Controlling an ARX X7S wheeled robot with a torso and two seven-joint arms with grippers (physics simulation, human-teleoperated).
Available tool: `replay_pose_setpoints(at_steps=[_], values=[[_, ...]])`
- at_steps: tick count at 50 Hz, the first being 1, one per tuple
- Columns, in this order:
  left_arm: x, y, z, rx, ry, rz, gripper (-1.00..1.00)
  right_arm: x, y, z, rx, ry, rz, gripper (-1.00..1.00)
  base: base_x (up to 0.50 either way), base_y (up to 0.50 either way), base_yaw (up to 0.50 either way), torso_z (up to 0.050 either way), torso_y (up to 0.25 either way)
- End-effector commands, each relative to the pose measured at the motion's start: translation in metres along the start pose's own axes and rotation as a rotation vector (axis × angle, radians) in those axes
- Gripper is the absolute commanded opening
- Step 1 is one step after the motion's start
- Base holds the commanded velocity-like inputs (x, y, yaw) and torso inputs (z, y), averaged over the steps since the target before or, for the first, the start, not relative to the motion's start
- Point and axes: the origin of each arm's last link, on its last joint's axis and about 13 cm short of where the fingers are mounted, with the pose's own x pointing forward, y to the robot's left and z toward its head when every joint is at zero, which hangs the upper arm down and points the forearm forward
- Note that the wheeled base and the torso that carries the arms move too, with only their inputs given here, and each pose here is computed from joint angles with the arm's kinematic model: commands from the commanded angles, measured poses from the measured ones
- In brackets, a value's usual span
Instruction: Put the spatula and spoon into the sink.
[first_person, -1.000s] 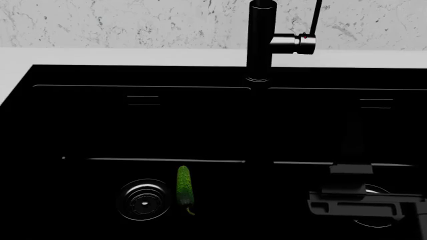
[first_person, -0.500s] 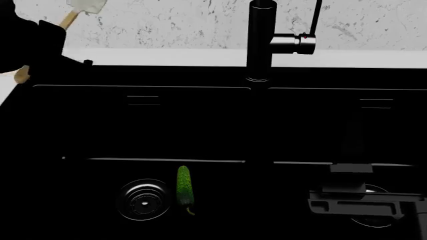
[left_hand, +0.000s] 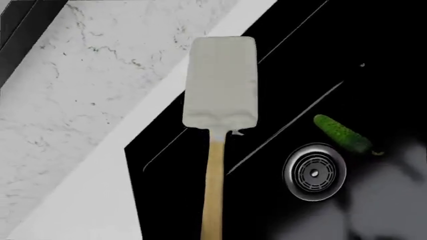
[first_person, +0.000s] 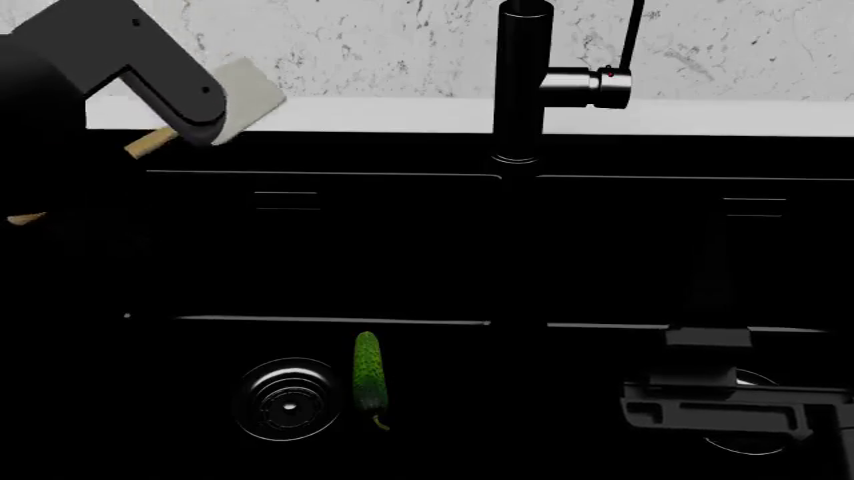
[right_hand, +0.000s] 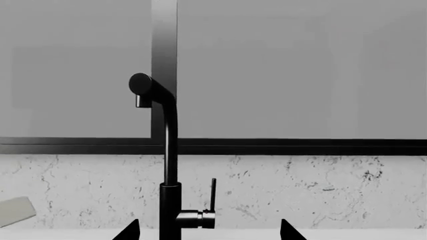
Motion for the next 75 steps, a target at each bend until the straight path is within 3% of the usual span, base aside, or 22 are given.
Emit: replay_pose_setpoints(at_steps=[1,9,17,31,47,70,71,75], values=[[0.017,-0.010,-0.007,0.097,0.075,-0.041,-1.00,0.001,0.001,0.001,-0.002,-0.002,0.002,1.00,0.00,0.00,0.00,0.000,0.000],[0.020,-0.025,-0.015,0.171,0.090,-0.153,-1.00,0.000,-0.001,0.000,-0.001,-0.001,-0.001,1.00,0.00,0.00,0.00,0.000,0.000],[0.026,-0.043,-0.025,0.212,0.114,-0.200,-1.00,0.000,0.000,0.000,-0.001,-0.002,0.003,1.00,0.00,0.00,0.00,0.000,0.000],[0.052,-0.074,-0.036,0.205,0.117,-0.298,-1.00,0.000,0.000,-0.002,0.003,0.002,0.004,1.00,0.00,0.00,0.00,0.000,0.000],[0.077,-0.092,-0.059,0.278,0.228,-0.307,-1.00,0.000,0.001,-0.001,0.003,0.003,0.004,1.00,0.00,0.00,0.00,0.000,0.000],[0.079,-0.095,-0.061,0.240,0.204,-0.323,-1.00,0.001,0.003,0.002,-0.005,0.000,0.013,1.00,0.00,0.00,0.00,0.000,0.000],[0.079,-0.095,-0.061,0.261,0.209,-0.331,1.00,0.001,0.003,0.002,-0.006,0.000,0.012,1.00,0.00,0.00,0.00,0.000,0.000],[0.077,-0.094,-0.061,0.258,0.214,-0.335,1.00,0.000,0.003,0.002,-0.007,-0.001,0.012,1.00,0.00,0.00,0.00,0.000,0.000]])
